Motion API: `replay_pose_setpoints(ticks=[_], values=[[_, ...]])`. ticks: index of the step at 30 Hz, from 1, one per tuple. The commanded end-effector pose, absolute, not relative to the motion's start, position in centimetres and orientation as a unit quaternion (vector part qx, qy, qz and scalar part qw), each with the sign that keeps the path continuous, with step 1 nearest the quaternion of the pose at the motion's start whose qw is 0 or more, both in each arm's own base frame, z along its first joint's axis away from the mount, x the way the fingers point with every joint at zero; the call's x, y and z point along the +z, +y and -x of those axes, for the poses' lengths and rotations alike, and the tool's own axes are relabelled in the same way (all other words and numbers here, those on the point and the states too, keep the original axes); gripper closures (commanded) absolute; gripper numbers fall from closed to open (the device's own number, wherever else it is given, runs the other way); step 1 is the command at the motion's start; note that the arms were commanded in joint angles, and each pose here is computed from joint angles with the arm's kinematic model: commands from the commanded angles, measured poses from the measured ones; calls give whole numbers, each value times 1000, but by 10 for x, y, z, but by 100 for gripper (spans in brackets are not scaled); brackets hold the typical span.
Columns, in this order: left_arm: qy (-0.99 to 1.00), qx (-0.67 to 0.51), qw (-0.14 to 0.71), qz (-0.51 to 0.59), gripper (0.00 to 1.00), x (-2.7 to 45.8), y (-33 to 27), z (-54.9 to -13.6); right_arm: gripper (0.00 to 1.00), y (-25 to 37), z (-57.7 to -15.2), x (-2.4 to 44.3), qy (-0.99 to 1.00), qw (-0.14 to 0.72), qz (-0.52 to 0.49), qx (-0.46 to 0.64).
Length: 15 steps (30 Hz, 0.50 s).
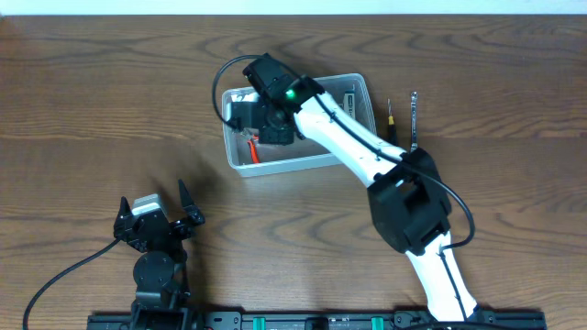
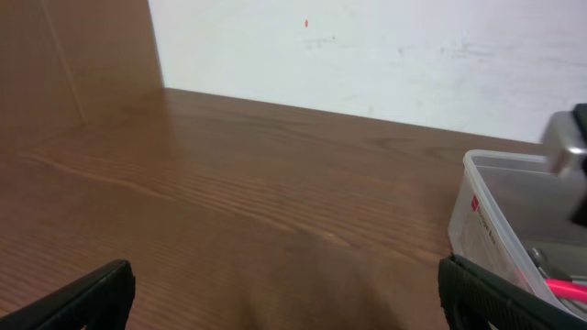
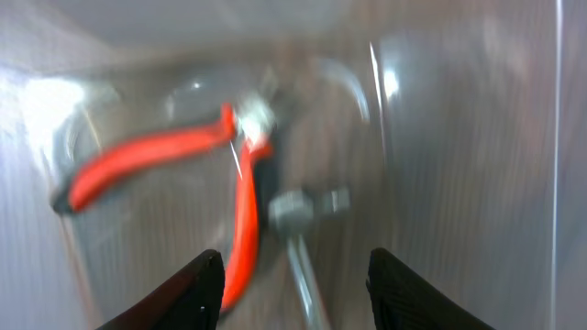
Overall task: Pack container
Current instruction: 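Place the pliers into the container and release, then move the right gripper to the silver wrench and grasp it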
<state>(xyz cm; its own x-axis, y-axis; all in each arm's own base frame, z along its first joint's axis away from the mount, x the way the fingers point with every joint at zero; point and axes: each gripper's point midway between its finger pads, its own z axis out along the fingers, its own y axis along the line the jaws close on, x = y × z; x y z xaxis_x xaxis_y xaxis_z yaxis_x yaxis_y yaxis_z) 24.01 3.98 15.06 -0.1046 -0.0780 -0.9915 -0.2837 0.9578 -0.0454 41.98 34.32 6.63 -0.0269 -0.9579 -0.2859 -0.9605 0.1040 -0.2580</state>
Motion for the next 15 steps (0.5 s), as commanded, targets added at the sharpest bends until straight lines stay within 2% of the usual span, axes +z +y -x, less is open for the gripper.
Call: replay_pose_setpoints(ticks=[1, 6, 9, 12, 15], values=[[753, 90, 640, 124, 2, 134, 43, -238, 46, 296, -448, 151, 808, 262, 528, -18], [753, 90, 640, 124, 2, 134, 43, -239, 45, 216, -458, 227, 884, 304, 355, -1], [753, 90, 640, 124, 2, 134, 43, -238, 36, 144, -466, 251, 928, 311, 206, 29], [753, 90, 640, 124, 2, 134, 43, -238, 46, 83, -469, 240, 953, 279, 105, 47], [753, 90, 640, 124, 2, 134, 43, -238, 47, 38, -468, 210, 971, 232, 22, 48]])
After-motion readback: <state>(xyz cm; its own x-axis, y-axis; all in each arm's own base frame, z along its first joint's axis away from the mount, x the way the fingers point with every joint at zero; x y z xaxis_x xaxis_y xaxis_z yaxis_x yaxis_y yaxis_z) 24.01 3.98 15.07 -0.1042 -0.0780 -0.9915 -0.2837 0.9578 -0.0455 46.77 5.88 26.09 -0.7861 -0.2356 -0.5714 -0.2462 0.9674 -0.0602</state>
